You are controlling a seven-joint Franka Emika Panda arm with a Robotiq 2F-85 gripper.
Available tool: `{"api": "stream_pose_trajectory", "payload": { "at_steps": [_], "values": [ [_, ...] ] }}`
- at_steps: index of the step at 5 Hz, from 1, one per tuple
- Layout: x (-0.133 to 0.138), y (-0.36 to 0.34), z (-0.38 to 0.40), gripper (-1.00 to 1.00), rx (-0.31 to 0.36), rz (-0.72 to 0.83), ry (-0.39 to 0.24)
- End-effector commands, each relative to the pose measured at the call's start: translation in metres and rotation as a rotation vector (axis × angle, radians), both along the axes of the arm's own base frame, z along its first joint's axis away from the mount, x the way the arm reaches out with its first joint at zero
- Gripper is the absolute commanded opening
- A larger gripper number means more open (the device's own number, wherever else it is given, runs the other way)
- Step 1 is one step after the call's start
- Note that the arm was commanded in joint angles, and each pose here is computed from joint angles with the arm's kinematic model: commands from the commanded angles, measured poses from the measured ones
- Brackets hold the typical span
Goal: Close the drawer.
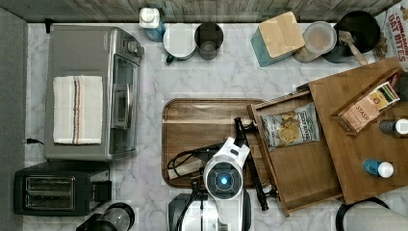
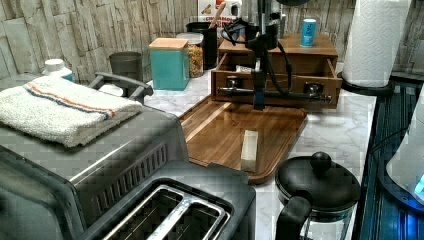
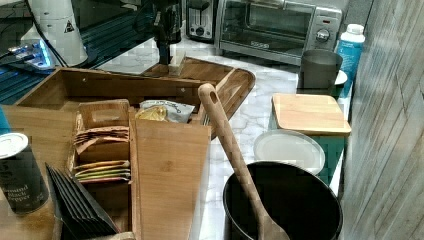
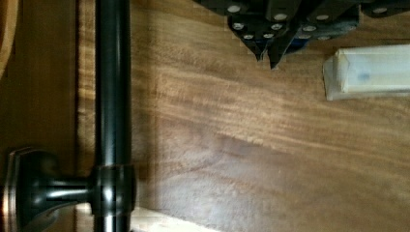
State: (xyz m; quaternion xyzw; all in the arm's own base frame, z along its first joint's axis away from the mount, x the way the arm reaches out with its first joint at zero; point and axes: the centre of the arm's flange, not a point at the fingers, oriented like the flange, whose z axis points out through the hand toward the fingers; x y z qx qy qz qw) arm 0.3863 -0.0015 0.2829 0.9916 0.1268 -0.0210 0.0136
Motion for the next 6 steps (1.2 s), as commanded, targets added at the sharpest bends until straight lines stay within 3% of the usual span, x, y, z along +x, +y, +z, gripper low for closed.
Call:
{"api": "stream_pose_trajectory", "payload": {
  "at_steps": [1,4,5,6],
  "values": [
    [0.001,-0.024,-0.026,-1.0,-0.013,0.109,0.024],
    [0.014,-0.092,0.004,-1.0,0.037,0.179,0.03],
    [0.03,-0.121,0.001,-1.0,0.067,0.201,-0.01],
    [0.047,-0.144,0.01,-1.0,0.02,0.227,-0.08]
  ]
}}
